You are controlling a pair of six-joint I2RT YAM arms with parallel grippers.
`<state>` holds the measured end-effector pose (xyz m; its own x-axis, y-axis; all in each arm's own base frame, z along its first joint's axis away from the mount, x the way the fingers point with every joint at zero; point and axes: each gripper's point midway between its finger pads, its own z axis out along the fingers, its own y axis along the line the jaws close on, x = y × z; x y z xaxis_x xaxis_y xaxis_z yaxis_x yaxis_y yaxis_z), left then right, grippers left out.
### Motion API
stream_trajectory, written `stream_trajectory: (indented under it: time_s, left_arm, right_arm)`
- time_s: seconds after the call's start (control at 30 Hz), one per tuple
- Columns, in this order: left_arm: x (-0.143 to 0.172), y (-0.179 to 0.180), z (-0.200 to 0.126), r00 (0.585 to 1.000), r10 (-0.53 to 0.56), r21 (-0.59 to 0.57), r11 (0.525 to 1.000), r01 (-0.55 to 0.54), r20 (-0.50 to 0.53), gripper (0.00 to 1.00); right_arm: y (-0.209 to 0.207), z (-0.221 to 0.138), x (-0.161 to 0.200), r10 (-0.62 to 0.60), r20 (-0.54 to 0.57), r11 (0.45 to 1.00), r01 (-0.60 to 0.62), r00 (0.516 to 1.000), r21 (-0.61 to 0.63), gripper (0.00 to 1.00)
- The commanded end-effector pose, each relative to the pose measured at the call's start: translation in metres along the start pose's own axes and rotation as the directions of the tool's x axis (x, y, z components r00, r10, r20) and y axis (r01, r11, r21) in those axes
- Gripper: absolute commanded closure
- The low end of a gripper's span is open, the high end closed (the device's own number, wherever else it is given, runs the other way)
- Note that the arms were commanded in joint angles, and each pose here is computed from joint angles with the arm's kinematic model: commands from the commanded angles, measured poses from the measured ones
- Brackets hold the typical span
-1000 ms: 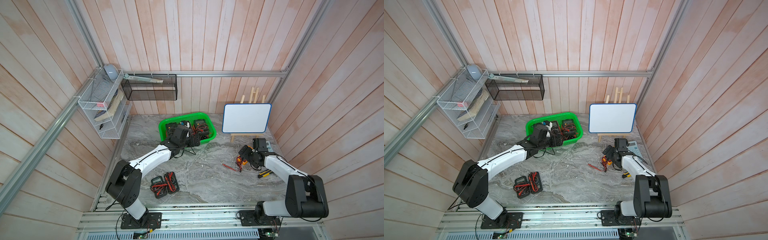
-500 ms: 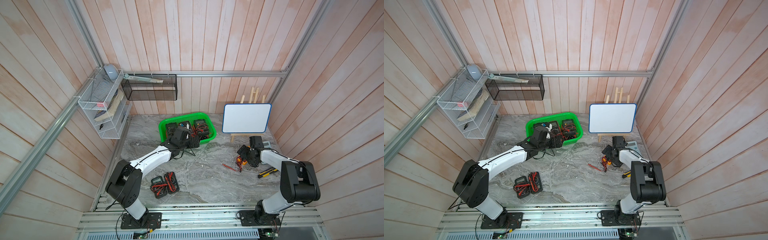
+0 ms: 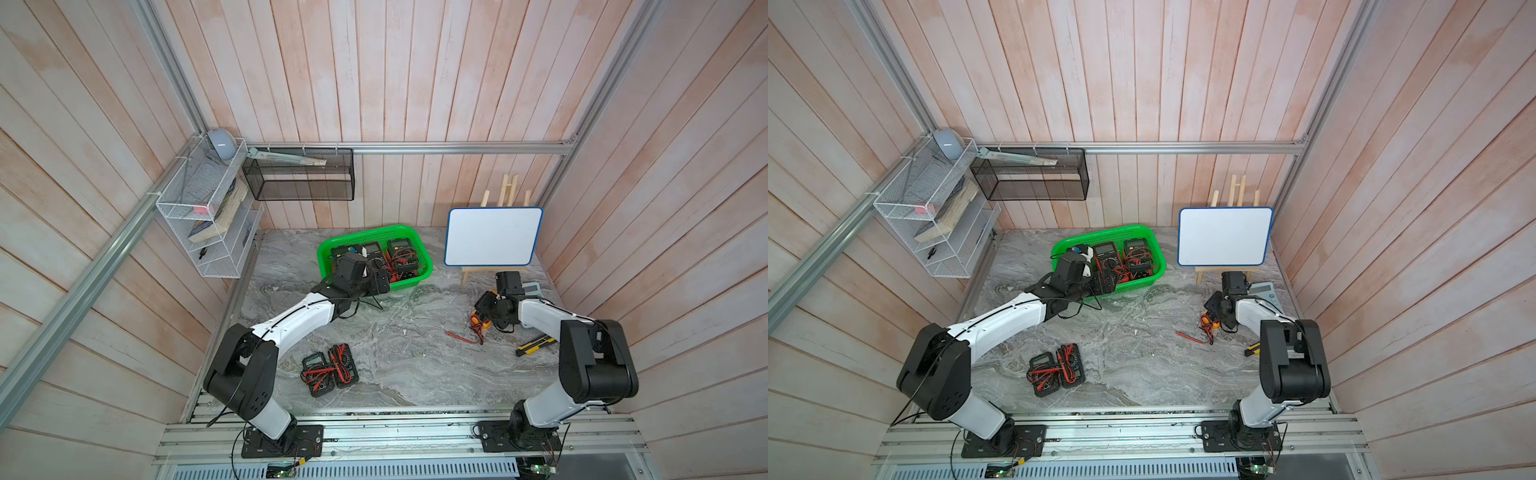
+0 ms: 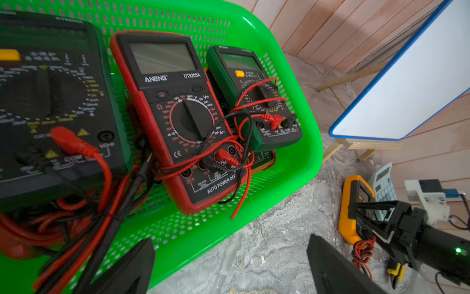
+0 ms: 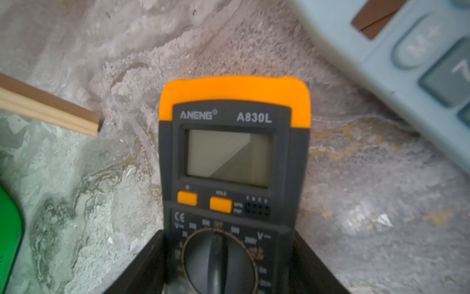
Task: Put the multimeter into the basket
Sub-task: Pick up the multimeter from the center of the board.
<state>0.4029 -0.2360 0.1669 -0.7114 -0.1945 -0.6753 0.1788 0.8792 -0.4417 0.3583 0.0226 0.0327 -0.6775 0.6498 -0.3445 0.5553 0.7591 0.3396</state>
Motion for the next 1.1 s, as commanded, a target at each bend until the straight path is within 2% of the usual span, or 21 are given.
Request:
stream_trajectory:
  time_s: [0.0,0.13,0.43,0.73,1.07]
  left_arm:
    - [-0.011,0.004,-0.010,0.999,-0.018,0.011,1.000,0.017,0.041,0.00]
    - [-0.019,0.009,-0.016,0.998,-0.022,0.006,1.000,0.022,0.060,0.00]
    - [-0.020,0.018,-0.021,0.997,-0.032,-0.005,0.999,0.033,0.073,0.00]
    - [-0.034,0.028,-0.032,0.994,-0.031,-0.029,0.999,0.034,0.105,0.00]
    - [-0.056,0.059,-0.048,0.987,-0.052,-0.083,0.994,0.065,0.154,0.00]
  right_arm:
    - [0.015,-0.013,0.007,-0.015,-0.003,0.997,0.015,1.000,-0.070,0.64]
    - [0.033,-0.033,0.007,-0.042,0.024,0.990,0.044,0.999,-0.132,0.67]
    - [0.077,-0.081,0.016,-0.134,0.079,0.955,0.150,0.988,-0.255,0.68]
    - [0.149,-0.130,0.032,-0.269,0.120,0.860,0.294,0.956,-0.417,0.68]
    - [0.235,-0.190,0.032,-0.361,0.244,0.710,0.435,0.900,-0.554,0.68]
